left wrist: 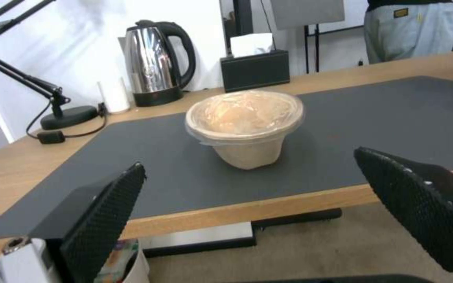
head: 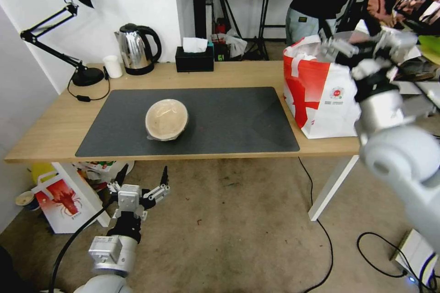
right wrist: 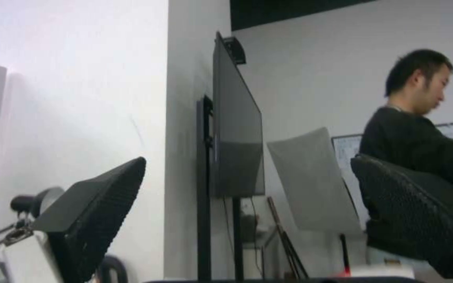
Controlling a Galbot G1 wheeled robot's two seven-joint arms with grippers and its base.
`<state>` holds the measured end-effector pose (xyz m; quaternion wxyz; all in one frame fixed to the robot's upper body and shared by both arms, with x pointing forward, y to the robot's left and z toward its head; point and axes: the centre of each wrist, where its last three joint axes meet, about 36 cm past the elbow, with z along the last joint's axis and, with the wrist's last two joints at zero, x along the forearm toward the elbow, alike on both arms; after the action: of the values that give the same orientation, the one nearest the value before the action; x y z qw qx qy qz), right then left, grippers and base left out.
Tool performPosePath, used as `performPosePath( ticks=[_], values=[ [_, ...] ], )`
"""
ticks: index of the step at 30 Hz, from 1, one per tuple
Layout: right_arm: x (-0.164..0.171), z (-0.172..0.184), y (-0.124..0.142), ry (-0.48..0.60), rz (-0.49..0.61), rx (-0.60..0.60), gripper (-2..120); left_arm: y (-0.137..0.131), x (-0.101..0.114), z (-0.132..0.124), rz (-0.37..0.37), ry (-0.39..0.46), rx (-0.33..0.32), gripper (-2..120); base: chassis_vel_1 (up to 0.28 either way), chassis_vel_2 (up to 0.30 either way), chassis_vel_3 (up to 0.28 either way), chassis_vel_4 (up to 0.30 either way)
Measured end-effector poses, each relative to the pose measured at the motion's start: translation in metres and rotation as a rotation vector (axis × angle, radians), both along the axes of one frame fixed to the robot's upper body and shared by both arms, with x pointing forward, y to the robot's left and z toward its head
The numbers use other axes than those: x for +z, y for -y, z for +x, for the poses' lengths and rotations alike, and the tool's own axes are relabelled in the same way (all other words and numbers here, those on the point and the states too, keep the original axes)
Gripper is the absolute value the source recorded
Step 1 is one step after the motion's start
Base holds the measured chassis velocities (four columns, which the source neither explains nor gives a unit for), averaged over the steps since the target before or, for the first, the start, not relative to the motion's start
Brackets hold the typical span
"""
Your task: Pick up the trash from the table and place it into the takeout bag.
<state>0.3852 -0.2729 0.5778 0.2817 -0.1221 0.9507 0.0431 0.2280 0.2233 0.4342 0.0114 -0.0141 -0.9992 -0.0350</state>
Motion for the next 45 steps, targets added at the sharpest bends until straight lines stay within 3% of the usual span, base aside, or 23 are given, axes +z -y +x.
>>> performPosePath(
  ticks=[9, 18, 45],
  values=[
    [-0.086, -0.064, -0.044, -0.03, -0.028, -0.069, 100, 0.0, 0.0, 0.0, 0.0, 0.0, 0.0, 100, 0.0, 0.0, 0.0, 0.0],
    [-0.146, -0.106, -0.075, -0.069, -0.03, -0.086, 100, 0.0, 0.0, 0.0, 0.0, 0.0, 0.0, 100, 0.0, 0.0, 0.0, 0.0],
    [-0.168, -0.129, -0.101, -0.065, -0.059, -0.051, 100, 0.0, 0.0, 0.0, 0.0, 0.0, 0.0, 100, 0.0, 0.0, 0.0, 0.0]
  ],
)
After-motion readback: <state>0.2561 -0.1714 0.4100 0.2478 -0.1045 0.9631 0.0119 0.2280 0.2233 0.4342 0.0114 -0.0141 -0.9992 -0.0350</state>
